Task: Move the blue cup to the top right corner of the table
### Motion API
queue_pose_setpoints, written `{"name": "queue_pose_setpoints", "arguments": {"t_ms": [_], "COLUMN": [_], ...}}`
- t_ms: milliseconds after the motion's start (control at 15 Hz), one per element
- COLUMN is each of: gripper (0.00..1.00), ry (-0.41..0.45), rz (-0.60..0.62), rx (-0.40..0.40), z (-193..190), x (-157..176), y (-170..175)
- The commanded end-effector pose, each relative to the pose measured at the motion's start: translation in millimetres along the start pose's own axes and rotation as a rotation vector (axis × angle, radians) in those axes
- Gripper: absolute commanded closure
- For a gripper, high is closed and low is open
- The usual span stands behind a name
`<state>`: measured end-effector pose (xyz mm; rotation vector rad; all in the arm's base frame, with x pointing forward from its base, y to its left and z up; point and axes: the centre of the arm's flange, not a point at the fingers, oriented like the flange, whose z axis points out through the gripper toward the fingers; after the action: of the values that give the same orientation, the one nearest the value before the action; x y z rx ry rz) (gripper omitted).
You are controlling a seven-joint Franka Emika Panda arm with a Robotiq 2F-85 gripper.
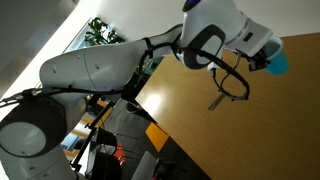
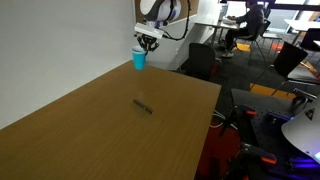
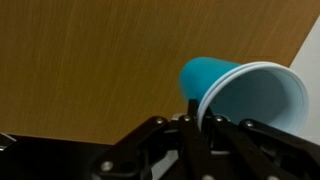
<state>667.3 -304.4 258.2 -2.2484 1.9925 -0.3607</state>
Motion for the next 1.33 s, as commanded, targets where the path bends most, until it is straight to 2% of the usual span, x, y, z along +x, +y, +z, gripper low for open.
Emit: {"name": "queue_pose_setpoints", "arguments": {"t_ms": [0,467,867,1000,1267], "gripper": [0.99,0.99,0.99,0.68,0.40], "ry": [-0.024,-0.064,-0.067,-0.070,-0.072], "rz": [0.052,0.098,0.107,0.121,0.132], "rx": [-0.025,-0.078,-0.094,-0.099,-0.104], "z": [15,45,54,56,60], "x": [11,23,29,29,30], "y": [-8,3,3,3,2]}}
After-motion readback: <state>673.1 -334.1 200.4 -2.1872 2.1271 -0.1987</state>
